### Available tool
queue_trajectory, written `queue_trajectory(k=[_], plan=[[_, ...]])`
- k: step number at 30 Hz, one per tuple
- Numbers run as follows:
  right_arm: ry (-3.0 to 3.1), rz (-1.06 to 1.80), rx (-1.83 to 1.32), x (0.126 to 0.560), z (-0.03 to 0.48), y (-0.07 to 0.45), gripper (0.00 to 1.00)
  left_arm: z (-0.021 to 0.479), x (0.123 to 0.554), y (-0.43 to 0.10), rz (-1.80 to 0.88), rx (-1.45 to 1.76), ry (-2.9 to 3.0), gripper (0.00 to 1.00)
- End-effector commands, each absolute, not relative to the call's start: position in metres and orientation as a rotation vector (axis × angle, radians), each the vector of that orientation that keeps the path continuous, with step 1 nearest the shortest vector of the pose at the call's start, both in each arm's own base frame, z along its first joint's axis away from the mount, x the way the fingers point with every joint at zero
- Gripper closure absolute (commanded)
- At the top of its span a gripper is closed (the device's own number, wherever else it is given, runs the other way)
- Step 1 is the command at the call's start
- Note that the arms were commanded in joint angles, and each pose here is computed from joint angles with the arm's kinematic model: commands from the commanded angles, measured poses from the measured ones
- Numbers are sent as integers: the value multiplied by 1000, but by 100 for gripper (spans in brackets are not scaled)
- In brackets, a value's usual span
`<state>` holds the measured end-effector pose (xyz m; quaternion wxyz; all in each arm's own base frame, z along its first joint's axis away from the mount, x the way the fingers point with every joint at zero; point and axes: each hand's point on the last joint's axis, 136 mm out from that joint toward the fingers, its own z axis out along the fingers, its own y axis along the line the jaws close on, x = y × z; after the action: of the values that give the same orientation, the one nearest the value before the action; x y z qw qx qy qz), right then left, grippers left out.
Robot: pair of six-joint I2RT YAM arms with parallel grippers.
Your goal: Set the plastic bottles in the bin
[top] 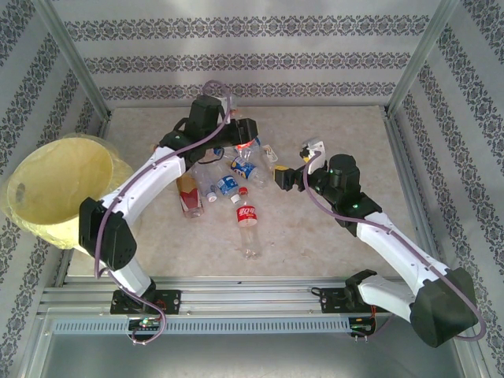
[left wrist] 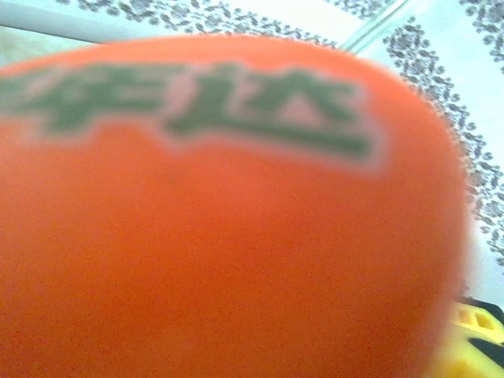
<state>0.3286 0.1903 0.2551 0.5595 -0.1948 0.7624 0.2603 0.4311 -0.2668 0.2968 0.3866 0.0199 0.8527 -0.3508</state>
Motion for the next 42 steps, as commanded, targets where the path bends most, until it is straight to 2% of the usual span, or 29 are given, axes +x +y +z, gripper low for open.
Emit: queue_trajectory(k=[1,13,28,42], plan=[[1730,594,-427,336,270,187,2,314,424,-235,-782,33,2150,47],[1741,575,-400,349,270,188,2,346,398,-158,-525,-47,2140,47],[1742,629,-374,364,272,199,2,408,335,-37,-28,-198,2053,46],[1739,678,-394,371,274,211,2,416,278,88,374,-604,2019,46]])
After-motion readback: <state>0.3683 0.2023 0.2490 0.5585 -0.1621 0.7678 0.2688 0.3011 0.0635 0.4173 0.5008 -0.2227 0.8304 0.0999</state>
